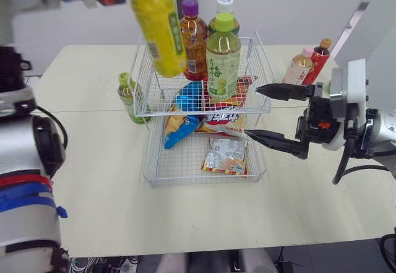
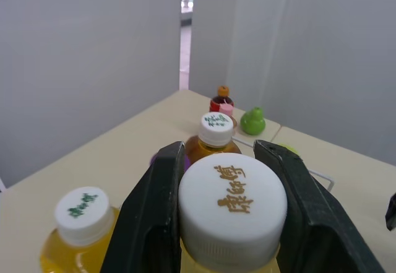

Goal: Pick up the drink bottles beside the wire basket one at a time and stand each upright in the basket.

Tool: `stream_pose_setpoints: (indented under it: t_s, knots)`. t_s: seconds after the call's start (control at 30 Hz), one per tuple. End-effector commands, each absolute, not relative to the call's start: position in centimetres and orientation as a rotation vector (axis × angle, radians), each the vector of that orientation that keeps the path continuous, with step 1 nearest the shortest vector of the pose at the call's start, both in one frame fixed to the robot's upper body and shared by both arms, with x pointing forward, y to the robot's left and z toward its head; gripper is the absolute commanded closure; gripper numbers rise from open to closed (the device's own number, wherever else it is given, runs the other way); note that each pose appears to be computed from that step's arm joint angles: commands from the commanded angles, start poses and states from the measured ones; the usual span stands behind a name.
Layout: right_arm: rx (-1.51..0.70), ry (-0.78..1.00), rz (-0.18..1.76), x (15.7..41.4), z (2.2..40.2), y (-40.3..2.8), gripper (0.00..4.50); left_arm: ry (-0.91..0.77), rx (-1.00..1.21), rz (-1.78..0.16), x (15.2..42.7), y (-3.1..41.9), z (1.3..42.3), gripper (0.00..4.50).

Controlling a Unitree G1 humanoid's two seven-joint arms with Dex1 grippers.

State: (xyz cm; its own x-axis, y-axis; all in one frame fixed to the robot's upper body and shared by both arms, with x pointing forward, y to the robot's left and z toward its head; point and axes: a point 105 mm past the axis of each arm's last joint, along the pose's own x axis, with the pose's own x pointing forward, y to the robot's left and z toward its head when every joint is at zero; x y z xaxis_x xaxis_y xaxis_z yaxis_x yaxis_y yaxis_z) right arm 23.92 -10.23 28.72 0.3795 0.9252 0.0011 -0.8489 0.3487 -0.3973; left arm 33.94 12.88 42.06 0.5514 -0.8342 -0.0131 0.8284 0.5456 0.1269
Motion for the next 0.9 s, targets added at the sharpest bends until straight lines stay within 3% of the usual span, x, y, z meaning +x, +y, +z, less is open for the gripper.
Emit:
stream_pose_setpoints:
  t_s: [0.03,0.17,0.3,0.6,0.9]
  knots:
    - [-0.363,-0.324,1.129,23.0,30.7,-10.8,0.0,-0.129,0.171,-1.02,33.7,12.0,42.7,3.12]
    - [-0.361,-0.332,1.118,22.8,31.0,-10.9,0.0,-0.118,0.196,-1.038,34.6,11.0,41.1,3.12]
    - [-0.356,-0.315,1.101,24.0,31.4,-12.1,0.0,-0.095,0.22,-1.059,35.1,10.2,39.7,3.12]
    - [-0.362,-0.311,1.102,24.3,31.6,-12.0,0.0,-0.088,0.2,-1.071,35.7,9.4,39.1,3.12]
    - [-0.367,-0.31,1.106,24.5,31.6,-10.8,0.0,-0.165,0.232,-1.1,34.5,10.8,40.5,0.4]
